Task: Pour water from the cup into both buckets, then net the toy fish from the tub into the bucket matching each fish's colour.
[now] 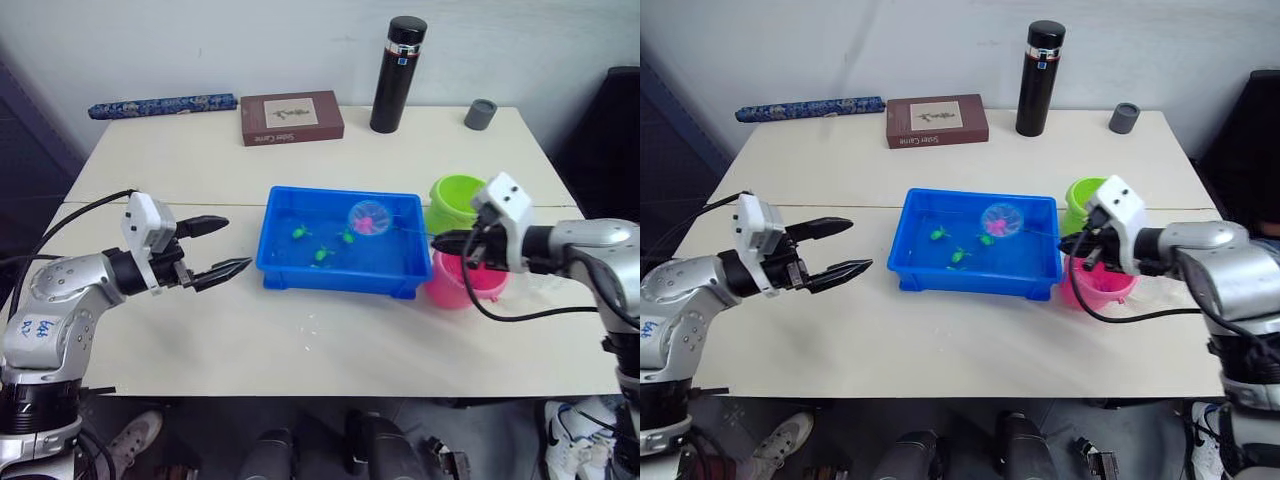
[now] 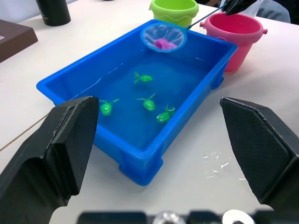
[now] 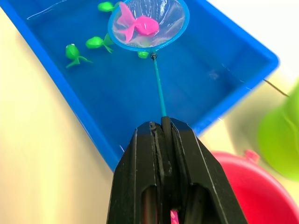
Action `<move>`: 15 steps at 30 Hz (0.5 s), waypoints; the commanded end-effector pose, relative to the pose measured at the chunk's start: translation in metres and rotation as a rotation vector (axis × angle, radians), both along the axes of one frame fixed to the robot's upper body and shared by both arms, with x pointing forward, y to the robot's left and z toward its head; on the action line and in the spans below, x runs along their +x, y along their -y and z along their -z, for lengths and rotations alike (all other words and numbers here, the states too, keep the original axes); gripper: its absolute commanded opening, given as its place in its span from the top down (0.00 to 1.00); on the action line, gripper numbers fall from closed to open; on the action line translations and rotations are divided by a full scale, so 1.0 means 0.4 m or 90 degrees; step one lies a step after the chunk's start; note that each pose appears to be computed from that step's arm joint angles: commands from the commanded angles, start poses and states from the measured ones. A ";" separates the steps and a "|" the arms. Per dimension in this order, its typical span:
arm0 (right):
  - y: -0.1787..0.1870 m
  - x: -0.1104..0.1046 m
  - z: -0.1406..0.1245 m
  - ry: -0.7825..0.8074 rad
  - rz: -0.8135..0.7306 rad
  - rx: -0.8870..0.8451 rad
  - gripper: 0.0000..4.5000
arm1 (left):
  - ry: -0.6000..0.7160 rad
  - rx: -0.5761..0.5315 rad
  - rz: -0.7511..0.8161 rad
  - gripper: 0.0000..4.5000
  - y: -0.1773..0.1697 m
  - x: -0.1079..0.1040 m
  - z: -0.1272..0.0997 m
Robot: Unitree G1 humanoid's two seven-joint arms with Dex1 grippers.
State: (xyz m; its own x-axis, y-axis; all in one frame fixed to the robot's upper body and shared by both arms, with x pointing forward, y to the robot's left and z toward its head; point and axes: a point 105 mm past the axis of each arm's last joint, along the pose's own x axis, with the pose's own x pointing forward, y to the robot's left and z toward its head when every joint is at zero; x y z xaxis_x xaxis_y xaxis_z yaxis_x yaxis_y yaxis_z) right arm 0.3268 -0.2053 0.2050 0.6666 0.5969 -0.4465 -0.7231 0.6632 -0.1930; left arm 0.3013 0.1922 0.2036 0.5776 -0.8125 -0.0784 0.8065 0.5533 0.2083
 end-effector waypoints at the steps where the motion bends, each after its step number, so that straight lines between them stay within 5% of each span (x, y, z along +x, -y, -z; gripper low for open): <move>1: 0.057 -0.026 -0.066 0.055 0.025 -0.004 1.00 | 0.026 0.008 0.029 0.01 0.012 -0.001 -0.025; 15: 0.243 -0.148 -0.055 0.028 0.167 -0.029 1.00 | 0.023 0.014 0.076 0.01 0.033 0.026 -0.037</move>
